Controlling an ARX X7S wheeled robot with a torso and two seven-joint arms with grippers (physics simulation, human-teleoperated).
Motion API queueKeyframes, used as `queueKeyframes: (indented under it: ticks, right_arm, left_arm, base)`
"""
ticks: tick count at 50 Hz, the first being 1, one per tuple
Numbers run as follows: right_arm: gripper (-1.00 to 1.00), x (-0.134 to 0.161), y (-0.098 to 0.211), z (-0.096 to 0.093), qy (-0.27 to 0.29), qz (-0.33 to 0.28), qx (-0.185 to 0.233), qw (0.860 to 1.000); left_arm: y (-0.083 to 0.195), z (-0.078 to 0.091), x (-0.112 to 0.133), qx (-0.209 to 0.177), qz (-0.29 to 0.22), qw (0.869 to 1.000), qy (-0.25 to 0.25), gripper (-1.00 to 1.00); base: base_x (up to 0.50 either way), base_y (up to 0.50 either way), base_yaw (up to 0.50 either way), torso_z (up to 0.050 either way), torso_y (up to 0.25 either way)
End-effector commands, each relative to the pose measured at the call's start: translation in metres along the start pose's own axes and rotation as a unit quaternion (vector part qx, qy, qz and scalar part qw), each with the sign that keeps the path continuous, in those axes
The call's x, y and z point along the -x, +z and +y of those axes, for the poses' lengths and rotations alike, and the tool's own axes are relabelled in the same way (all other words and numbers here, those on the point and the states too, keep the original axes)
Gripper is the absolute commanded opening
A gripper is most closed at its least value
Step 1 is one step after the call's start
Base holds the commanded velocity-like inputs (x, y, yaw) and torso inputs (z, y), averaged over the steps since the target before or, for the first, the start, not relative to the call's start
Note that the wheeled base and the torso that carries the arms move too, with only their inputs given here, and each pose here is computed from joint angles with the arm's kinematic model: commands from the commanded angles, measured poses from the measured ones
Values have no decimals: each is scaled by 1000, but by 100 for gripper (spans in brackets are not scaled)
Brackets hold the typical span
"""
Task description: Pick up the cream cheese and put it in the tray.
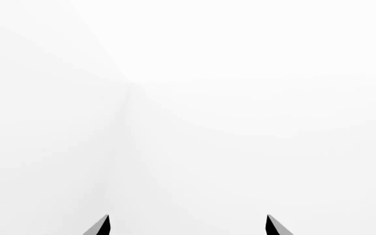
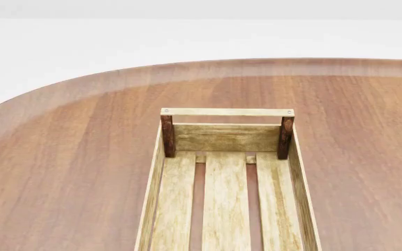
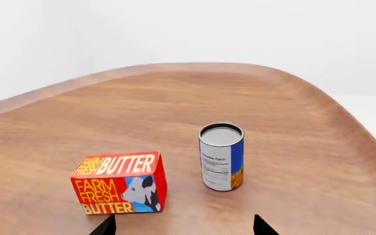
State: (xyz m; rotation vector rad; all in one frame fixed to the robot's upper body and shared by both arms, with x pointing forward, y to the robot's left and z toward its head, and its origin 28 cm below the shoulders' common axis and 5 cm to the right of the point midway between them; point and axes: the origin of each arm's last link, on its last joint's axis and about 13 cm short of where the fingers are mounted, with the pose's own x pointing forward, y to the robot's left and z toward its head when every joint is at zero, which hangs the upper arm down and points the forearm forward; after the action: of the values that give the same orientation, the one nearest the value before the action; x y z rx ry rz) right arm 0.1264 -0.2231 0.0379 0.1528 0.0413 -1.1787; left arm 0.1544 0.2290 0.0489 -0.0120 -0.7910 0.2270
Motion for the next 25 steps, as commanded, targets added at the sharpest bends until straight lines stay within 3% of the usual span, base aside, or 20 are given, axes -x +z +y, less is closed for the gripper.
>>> queueKeyframes:
  ticks: [1, 25]
  right_arm:
    - [100, -2, -3, -4, -3, 11, 10, 1000]
    - [100, -6, -13, -7, -4, 51, 31, 998]
  left_arm:
    - [-1, 0, 0, -1, 2, 1000, -1, 100]
    - [-1, -1, -1, -1, 7, 1000, -4, 100]
  base:
    - [0, 0, 0, 0, 0]
    - [0, 0, 0, 0, 0]
